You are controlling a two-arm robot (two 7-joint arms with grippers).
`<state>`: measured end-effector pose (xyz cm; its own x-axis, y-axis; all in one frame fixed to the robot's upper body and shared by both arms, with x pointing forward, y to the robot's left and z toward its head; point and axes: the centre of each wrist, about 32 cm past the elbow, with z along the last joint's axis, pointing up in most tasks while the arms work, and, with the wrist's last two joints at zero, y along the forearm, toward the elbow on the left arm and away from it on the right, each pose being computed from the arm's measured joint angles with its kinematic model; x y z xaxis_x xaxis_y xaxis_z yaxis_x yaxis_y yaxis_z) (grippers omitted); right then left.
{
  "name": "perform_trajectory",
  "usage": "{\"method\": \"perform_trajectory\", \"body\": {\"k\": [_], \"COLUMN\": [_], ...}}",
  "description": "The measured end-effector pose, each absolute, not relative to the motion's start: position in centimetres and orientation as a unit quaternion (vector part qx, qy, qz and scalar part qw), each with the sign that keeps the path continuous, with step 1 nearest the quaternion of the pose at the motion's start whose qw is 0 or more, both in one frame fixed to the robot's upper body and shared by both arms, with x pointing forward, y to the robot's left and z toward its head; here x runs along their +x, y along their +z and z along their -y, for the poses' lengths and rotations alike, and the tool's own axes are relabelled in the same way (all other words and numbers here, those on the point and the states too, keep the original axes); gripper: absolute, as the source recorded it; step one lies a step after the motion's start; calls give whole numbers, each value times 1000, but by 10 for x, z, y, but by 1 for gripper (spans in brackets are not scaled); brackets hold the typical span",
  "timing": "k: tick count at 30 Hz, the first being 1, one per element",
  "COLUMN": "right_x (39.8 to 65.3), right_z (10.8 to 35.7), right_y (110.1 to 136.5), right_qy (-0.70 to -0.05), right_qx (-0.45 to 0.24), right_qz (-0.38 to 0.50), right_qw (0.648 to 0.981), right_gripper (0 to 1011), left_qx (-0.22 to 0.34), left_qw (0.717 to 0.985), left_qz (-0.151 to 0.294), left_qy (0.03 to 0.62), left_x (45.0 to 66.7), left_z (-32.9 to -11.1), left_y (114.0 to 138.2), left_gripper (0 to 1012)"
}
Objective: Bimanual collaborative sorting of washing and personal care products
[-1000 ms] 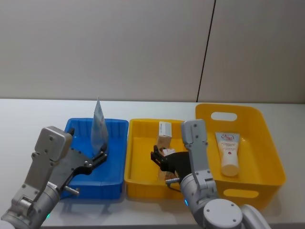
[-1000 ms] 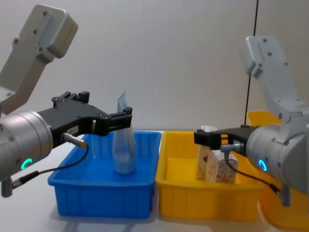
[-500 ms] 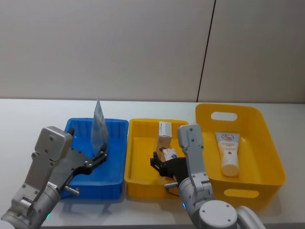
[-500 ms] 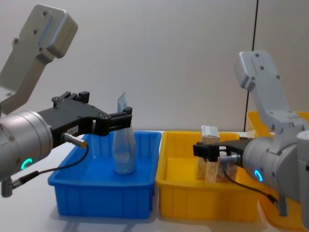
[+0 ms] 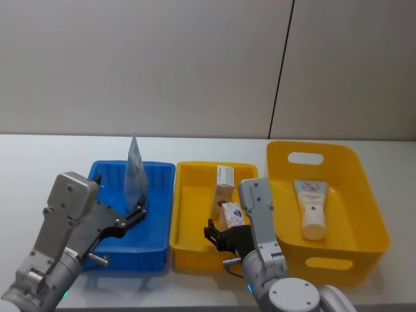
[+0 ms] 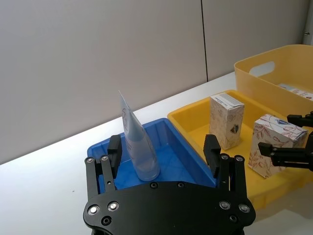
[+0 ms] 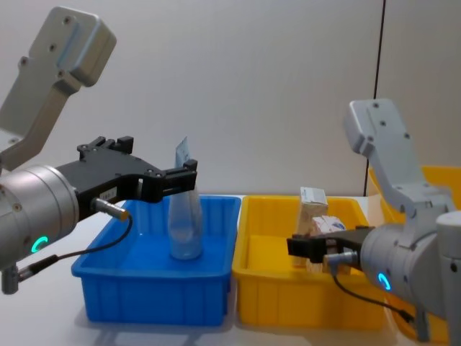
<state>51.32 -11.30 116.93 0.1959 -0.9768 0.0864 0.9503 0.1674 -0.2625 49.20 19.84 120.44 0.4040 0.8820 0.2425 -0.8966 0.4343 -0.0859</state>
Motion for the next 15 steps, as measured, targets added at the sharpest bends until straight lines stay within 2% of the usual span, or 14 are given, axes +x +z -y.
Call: {"method": "perform_trajectory", "body": {"k": [7,11,15], "right_x": [513,513,513], "right_z": [112,112,112], "right_y": [1167,1166,1165], "right_qy": [-629,-629,-628], "right_qx": [-135,-137,-140], "right_qz": [-54,-55,-56], "right_qw": [763,763,764], "right_gripper": [994,935,805], "left_qx": [29,29,29], "left_qw": [837,837,837], "left_qz": [126,126,126], "left_qy": [531,531,531], "left_x": [492,492,492], "left_z": [-198,-198,-198], "left_y": [1204,1204,1204], "left_gripper": [1001,1001,1001]}}
